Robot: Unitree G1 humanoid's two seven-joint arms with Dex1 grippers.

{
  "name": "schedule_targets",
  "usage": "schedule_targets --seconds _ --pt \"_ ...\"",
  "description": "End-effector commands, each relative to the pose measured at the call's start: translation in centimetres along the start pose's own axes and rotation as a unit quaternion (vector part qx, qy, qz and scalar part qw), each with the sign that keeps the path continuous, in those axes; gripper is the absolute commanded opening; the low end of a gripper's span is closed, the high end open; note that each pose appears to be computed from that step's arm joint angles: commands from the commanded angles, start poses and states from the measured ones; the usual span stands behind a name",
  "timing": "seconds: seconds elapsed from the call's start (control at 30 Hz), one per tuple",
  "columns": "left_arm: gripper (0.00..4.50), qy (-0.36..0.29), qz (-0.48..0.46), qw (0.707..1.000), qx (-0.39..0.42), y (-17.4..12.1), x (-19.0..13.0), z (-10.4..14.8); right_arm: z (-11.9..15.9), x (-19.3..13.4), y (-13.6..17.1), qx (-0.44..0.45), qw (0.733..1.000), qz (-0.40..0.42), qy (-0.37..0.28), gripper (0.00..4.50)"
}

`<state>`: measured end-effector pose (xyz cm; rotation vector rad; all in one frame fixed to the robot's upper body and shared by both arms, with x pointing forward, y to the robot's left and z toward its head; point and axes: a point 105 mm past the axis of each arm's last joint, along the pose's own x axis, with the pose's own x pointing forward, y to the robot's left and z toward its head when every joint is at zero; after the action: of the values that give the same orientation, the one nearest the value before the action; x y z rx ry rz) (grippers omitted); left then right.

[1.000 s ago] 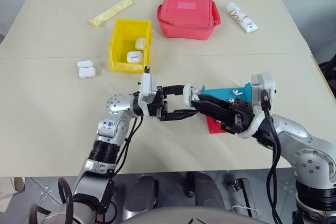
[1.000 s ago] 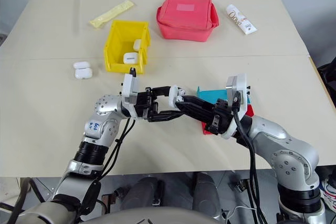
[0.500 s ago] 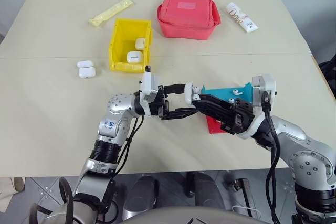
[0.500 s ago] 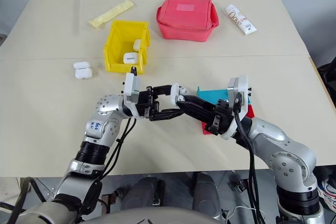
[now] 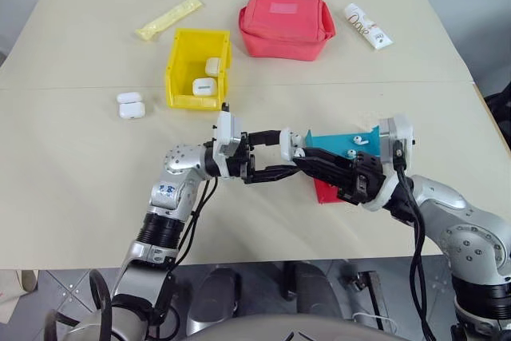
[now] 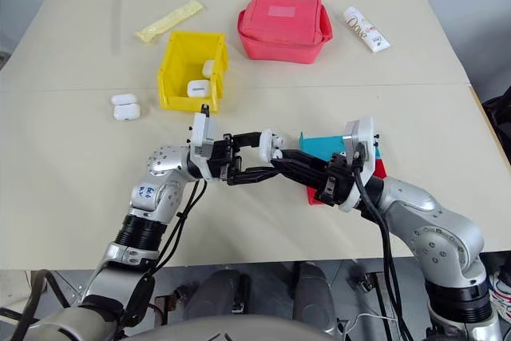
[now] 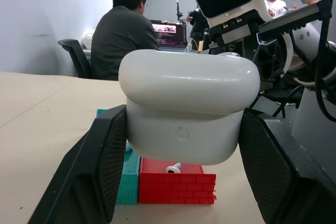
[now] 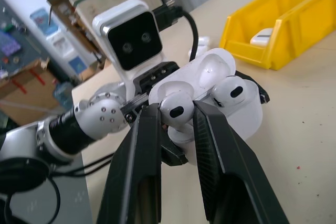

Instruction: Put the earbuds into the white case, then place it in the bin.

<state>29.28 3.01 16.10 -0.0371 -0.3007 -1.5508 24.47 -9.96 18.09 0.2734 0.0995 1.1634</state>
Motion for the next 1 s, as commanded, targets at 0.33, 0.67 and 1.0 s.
schedule_targets --seconds 0.33,0.67,1.0 --pt "2.82 -0.049 -0.051 0.994 0.080 -0.81 0.96 3.60 -2.68 -0.62 -2.20 0.014 0.994 -0.035 0.098 0.50" --pt "2.82 -0.044 -0.050 0.995 0.074 -0.86 0.98 3.31 -2.81 -0.51 -2.25 -0.001 0.992 -0.039 0.124 0.50" --pt "2.82 -0.045 -0.046 0.996 0.063 -0.82 1.00 3.19 -2.32 -0.14 -2.03 -0.014 0.993 -0.034 0.115 0.50"
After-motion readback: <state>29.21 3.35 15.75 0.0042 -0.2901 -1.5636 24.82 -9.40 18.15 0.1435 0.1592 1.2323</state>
